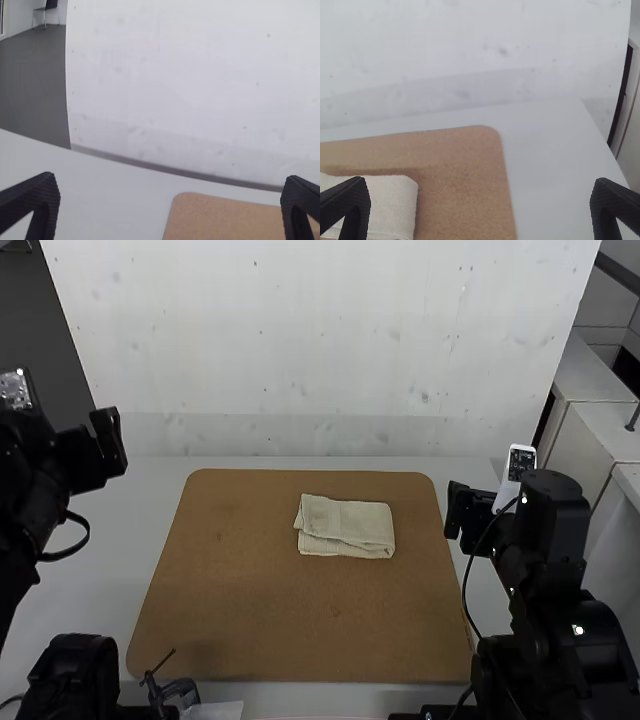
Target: Fold the towel.
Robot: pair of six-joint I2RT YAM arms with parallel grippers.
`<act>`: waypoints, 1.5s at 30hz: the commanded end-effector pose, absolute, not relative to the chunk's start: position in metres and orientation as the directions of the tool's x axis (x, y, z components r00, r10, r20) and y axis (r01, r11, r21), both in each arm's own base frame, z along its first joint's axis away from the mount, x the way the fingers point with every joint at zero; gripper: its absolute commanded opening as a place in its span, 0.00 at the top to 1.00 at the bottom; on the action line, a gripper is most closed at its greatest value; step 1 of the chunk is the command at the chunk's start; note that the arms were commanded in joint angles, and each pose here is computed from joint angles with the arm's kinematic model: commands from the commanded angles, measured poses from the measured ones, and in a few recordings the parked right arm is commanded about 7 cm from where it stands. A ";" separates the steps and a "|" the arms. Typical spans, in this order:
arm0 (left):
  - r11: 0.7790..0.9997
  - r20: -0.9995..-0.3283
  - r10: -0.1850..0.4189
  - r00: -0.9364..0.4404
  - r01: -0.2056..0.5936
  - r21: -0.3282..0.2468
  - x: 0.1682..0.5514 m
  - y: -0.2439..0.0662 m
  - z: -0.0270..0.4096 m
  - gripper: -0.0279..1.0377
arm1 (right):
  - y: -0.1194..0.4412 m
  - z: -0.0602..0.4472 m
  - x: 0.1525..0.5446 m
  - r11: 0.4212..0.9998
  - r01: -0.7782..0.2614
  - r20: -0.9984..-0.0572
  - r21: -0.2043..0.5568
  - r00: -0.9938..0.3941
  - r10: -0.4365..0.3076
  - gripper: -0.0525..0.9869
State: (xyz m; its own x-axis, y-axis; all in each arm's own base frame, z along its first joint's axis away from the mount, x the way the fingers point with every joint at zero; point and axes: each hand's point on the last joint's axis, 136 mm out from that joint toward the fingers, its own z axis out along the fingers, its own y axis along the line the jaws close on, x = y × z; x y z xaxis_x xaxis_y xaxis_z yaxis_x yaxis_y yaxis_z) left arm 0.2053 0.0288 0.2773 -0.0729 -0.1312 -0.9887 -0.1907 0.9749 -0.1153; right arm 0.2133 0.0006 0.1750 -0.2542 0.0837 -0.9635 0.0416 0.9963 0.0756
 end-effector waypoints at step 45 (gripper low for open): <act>0.998 -0.863 0.053 -0.502 0.002 0.061 0.169 0.005 0.150 0.04 | -0.005 0.156 0.183 0.997 0.067 -0.902 0.048 -0.425 0.072 0.03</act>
